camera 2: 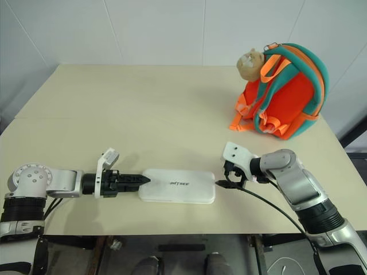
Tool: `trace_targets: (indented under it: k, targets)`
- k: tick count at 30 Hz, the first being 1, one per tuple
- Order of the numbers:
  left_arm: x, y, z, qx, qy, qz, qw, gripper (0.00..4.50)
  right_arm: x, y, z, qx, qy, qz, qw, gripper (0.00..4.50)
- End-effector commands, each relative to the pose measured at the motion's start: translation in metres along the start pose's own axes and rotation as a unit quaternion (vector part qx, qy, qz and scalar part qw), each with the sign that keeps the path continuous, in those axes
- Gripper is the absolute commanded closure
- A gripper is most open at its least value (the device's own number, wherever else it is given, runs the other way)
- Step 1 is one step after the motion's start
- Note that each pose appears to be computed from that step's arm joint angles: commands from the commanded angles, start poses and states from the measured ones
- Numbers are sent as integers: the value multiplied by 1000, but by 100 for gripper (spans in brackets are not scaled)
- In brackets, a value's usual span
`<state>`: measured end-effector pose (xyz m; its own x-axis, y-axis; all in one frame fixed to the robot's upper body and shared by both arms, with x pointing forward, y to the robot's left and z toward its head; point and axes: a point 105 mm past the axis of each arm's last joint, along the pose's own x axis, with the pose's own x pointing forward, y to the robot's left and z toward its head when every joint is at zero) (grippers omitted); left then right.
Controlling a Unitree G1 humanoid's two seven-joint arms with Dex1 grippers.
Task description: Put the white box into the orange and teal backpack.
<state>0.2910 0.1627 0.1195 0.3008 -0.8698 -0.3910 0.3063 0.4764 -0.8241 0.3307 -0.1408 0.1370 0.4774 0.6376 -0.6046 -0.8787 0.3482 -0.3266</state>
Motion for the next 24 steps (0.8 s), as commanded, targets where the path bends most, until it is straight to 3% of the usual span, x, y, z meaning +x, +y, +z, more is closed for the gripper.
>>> trace_targets:
  k: [1,4,12,24]
  targets:
    - [3,-6,-1,15,12,-11,1000,245,-2,0,9,-20,-11,-3,1000,0]
    - [7,-8,-5,29,24,-13,999,306,-2,-1,9,-20,-11,-4,1000,0]
    - [11,-11,-8,81,30,-14,996,307,-3,-2,10,-21,-12,-7,1000,0]
    - [15,-18,5,166,-53,-57,983,307,-3,-2,7,-11,-14,-14,1000,0]
